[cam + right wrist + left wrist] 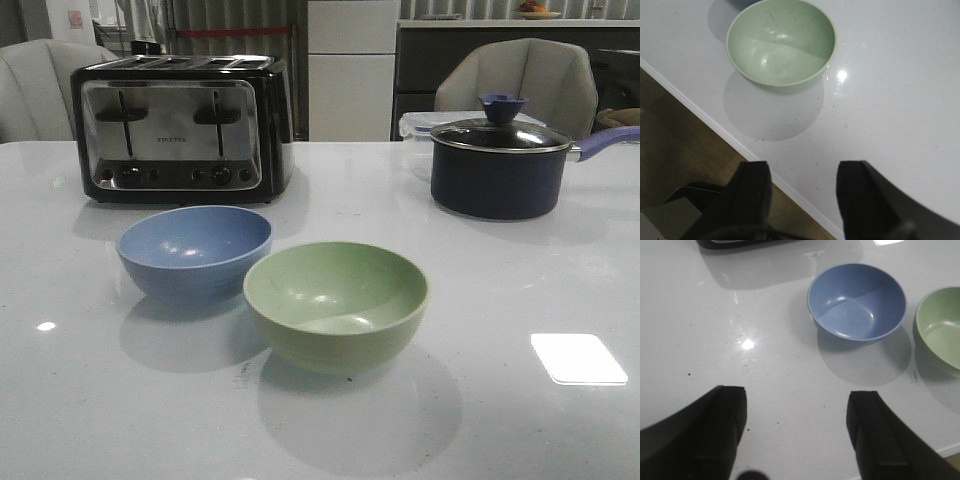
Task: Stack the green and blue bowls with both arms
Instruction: 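Open the right gripper and lift it away from the green bowl, then lower the left gripper and grasp the rim of the blue bowl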
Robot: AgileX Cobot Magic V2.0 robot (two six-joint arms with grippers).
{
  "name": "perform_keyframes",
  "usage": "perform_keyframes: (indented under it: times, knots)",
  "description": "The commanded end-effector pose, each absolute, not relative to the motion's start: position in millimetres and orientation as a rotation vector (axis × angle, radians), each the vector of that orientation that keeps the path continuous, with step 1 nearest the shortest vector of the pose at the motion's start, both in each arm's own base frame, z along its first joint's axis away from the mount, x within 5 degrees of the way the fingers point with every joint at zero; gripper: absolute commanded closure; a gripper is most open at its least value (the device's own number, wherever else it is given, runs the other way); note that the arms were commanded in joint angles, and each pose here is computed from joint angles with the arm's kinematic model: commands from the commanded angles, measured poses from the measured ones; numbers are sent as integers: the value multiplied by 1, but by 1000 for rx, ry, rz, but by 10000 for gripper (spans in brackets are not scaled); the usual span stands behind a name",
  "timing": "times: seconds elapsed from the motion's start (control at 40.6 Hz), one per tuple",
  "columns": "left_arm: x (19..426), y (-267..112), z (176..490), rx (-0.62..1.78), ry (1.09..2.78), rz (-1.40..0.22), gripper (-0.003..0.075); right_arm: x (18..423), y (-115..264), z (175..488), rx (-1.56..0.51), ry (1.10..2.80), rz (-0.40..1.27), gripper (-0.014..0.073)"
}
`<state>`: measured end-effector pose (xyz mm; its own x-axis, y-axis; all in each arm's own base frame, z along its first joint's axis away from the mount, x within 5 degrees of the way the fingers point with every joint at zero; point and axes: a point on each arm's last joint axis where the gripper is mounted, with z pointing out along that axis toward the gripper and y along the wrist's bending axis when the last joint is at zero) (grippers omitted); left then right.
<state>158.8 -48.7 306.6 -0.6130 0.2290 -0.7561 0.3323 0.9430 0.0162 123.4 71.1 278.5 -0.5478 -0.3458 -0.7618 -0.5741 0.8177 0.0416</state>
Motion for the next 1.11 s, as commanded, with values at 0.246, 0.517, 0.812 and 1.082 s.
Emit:
perform_keyframes:
  times: [0.246, 0.517, 0.812, 1.082]
  knots:
    - [244, -81, 304, 435, 2323, -166, 224, 127, 72, 291, -659, 2119, 356, 169]
    - [307, -103, 283, 406, 2416, -211, 224, 127, 72, 291, -659, 2119, 356, 169]
    - [359, -123, 247, 360, 2490, -262, 225, 127, 72, 291, -659, 2119, 356, 169]
    - [376, -128, 218, 343, 2536, -265, 347, 127, 72, 291, -659, 2119, 356, 169]
